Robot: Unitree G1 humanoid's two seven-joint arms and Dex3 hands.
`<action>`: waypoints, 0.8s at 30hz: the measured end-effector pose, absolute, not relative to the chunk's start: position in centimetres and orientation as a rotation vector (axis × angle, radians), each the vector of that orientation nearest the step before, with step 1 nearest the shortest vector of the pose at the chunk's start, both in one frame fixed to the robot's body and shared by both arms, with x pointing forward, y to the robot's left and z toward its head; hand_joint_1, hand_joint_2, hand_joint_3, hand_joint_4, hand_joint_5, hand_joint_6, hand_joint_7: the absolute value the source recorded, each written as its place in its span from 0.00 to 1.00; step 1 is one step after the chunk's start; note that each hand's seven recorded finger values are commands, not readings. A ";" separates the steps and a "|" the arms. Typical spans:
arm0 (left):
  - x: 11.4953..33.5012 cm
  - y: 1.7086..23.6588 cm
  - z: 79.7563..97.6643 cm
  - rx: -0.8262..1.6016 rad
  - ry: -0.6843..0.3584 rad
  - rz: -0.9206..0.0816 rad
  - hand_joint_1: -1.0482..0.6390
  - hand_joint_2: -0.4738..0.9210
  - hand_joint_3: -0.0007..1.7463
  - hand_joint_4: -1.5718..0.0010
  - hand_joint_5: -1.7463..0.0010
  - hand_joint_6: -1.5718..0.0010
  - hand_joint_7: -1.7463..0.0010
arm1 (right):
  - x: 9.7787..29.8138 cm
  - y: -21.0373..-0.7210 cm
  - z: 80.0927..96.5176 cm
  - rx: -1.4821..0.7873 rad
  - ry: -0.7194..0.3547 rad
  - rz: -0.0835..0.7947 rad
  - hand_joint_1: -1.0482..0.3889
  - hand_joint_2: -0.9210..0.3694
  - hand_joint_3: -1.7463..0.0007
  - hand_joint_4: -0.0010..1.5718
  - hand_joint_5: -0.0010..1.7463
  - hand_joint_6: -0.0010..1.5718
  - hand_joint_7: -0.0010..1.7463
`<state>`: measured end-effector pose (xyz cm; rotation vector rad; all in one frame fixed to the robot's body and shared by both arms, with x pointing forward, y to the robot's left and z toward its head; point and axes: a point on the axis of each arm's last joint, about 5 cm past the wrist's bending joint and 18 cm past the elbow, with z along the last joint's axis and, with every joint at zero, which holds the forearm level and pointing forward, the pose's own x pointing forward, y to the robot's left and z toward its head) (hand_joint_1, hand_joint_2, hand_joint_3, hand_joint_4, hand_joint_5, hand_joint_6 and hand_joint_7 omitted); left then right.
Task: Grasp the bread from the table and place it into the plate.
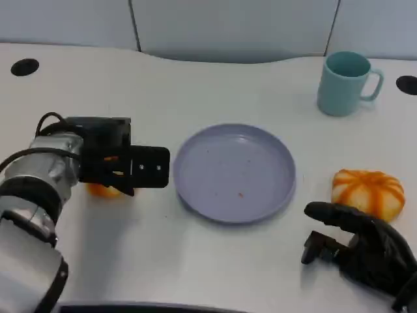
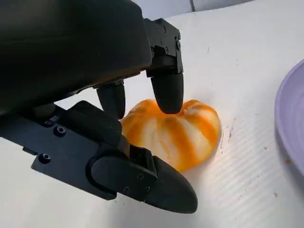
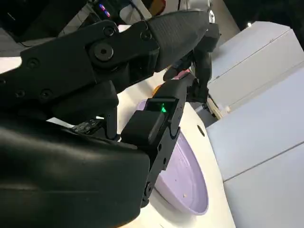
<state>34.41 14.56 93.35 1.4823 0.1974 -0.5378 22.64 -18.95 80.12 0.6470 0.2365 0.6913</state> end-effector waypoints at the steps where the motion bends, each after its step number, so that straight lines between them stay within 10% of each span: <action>1: 34.4 14.4 93.3 1.491 0.200 -0.537 0.00 0.98 0.02 1.00 0.00 1.00 0.00 | 22.6 -19.0 80.1 0.647 0.237 0.691 0.44 0.00 0.98 0.41 0.73 0.59 0.14; 24: 34.1 13.6 92.5 1.544 0.191 -0.463 0.00 0.96 0.01 1.00 0.00 1.00 0.00 | 22.7 -18.9 80.1 0.630 0.233 0.697 0.43 0.01 0.97 0.42 0.71 0.57 0.17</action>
